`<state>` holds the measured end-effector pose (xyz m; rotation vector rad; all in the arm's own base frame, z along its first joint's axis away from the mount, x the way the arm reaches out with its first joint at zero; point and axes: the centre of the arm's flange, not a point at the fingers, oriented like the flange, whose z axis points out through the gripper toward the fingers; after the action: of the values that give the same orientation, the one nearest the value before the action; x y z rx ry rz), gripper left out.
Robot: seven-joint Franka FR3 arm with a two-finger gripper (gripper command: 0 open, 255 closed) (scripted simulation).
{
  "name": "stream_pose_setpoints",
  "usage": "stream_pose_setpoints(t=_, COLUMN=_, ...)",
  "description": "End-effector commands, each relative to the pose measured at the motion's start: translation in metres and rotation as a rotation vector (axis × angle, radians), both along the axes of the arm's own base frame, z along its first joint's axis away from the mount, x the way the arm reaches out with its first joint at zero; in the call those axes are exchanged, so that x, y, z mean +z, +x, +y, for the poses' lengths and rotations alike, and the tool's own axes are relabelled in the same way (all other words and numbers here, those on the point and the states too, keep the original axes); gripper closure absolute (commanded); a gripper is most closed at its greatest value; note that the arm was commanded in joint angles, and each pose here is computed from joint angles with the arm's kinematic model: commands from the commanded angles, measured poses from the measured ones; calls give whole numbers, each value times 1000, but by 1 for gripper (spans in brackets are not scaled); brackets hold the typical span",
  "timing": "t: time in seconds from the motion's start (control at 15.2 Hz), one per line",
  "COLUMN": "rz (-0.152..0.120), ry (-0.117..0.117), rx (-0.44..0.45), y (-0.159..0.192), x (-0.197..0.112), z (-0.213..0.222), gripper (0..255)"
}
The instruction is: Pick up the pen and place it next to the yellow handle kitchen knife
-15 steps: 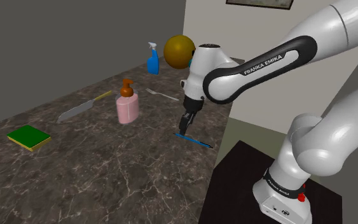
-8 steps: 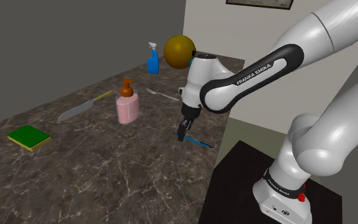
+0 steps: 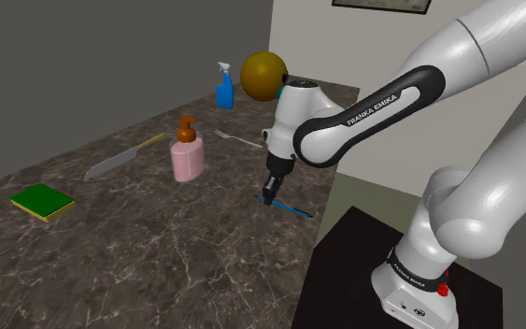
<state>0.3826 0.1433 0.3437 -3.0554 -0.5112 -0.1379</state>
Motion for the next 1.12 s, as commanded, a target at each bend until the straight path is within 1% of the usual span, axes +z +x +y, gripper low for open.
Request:
stream_pose_setpoints(t=0.0, rz=0, ry=0, rx=0, y=0, x=0, z=0, gripper=255)
stream_pose_setpoints(t=0.46, rz=0, ry=0, rx=0, y=0, x=0, z=0, gripper=255)
stream_pose_setpoints(t=1.06, rz=0, ry=0, rx=0, y=0, x=47, z=0, gripper=255)
